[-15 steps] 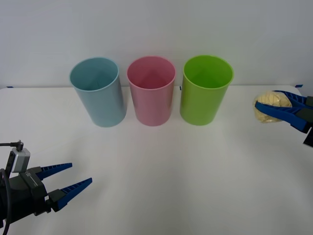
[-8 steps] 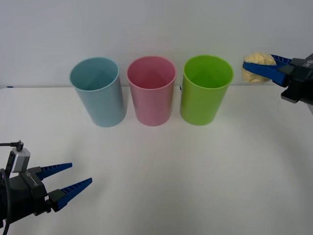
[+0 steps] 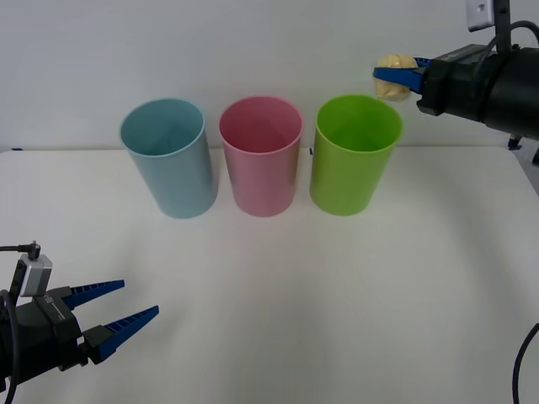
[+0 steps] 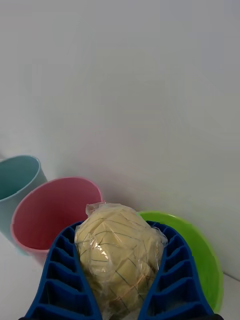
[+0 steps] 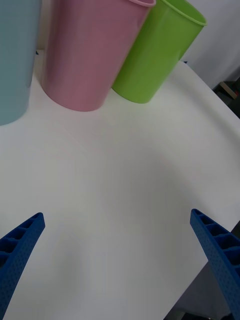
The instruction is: Put cans in the blue bin and PET bottles in the pink bin and trash in the green bin.
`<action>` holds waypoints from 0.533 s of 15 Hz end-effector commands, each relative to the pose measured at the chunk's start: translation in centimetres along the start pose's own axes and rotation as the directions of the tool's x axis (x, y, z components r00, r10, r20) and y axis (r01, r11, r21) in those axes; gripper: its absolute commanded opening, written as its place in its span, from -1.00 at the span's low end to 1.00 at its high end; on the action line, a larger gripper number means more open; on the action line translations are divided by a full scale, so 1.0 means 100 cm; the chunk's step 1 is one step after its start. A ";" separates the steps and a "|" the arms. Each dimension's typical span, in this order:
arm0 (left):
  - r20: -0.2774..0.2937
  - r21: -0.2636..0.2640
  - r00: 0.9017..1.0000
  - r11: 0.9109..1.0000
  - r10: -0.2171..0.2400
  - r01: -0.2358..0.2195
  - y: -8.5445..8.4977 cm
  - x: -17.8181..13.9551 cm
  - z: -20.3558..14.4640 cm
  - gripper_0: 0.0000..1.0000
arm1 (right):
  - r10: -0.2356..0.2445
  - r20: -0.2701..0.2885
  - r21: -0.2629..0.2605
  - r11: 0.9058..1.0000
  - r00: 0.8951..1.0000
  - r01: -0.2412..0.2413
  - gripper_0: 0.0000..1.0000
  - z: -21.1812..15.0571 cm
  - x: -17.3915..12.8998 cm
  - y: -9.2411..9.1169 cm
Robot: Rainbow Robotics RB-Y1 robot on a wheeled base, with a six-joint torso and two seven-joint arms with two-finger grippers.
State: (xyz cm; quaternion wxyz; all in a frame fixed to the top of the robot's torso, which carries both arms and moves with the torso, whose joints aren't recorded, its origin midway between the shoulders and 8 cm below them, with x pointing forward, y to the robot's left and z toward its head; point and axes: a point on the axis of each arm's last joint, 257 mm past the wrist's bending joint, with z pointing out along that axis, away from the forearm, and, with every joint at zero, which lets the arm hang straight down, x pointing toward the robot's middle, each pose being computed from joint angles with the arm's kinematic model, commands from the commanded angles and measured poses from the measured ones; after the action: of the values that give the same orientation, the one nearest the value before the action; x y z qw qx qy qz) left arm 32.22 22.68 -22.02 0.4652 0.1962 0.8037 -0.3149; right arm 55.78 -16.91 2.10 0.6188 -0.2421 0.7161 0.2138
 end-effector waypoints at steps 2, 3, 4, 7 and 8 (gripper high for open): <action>0.000 0.000 1.000 1.000 0.000 0.000 0.000 0.000 0.000 1.00 | 0.001 -0.029 0.018 1.000 1.000 0.000 -1.00 0.046 0.006 -0.013; 0.000 0.000 1.000 1.000 0.000 0.000 0.000 0.000 0.000 1.00 | -0.004 -0.037 0.018 1.000 0.999 0.005 -1.00 0.055 0.008 -0.015; 0.000 0.000 1.000 1.000 0.000 0.000 0.000 0.000 0.000 1.00 | -0.005 -0.038 0.020 1.000 0.999 0.006 -1.00 0.064 0.009 -0.016; 0.000 0.000 1.000 1.000 0.000 0.000 0.000 0.000 0.000 1.00 | -0.008 -0.067 0.030 0.999 0.998 0.010 -1.00 0.086 0.021 -0.019; 0.000 0.000 1.000 1.000 0.000 0.000 0.000 0.000 0.000 1.00 | -0.011 -0.077 0.036 0.999 0.997 0.014 -1.00 0.089 0.026 -0.020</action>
State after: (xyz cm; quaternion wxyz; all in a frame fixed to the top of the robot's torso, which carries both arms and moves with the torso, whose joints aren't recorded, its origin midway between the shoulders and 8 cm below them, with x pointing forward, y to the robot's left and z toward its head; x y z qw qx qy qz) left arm 32.22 22.68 -22.02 0.4652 0.1962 0.8037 -0.3149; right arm 63.46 -13.35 -1.37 0.5984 -0.2430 0.7393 0.1906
